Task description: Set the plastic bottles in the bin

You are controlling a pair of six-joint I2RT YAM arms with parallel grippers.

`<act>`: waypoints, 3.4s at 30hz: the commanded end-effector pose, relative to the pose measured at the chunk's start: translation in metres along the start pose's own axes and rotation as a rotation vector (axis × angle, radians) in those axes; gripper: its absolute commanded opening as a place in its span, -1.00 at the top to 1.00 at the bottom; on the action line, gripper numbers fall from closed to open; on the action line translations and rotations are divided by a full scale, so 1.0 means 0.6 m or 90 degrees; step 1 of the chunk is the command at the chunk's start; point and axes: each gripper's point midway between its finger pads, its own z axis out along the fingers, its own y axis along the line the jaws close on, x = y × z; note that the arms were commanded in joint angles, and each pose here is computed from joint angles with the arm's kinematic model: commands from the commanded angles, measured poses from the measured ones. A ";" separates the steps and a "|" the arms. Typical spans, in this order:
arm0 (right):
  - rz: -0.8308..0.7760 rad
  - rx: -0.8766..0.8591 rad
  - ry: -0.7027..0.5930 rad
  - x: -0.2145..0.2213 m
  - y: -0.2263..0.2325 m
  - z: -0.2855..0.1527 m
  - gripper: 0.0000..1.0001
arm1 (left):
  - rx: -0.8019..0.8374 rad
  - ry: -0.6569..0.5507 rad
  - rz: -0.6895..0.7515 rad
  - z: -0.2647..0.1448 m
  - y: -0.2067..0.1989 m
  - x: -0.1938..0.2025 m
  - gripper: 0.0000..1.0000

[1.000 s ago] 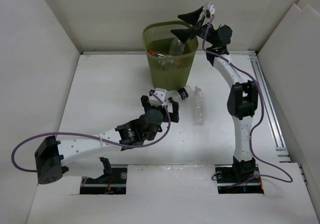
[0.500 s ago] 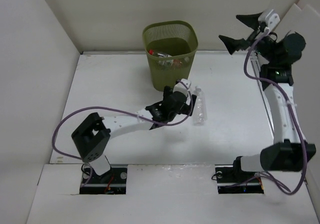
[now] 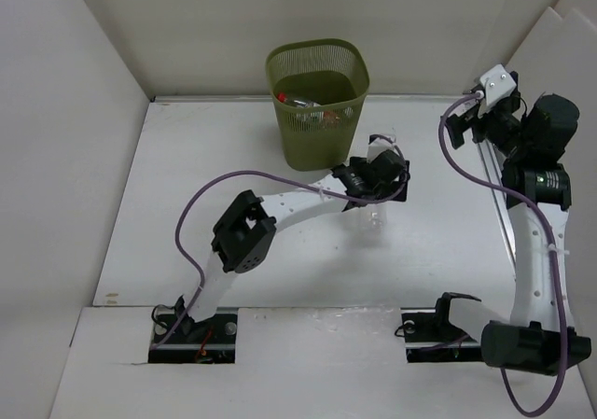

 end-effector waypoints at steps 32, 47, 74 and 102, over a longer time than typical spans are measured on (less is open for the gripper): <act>0.003 -0.099 -0.176 -0.101 0.030 -0.057 -1.00 | 0.076 -0.034 0.052 -0.142 -0.062 0.008 1.00; 0.035 -0.195 -0.274 -0.182 0.070 -0.071 -1.00 | 0.016 -0.330 0.133 -0.361 0.051 -0.232 1.00; 0.159 -0.593 -0.600 -0.410 0.332 -0.015 -1.00 | 0.181 -0.612 0.287 -0.534 0.062 -0.276 1.00; 0.163 -0.462 -0.603 -0.439 0.195 0.204 1.00 | -0.017 -0.475 0.092 -0.459 0.179 -0.229 -1.00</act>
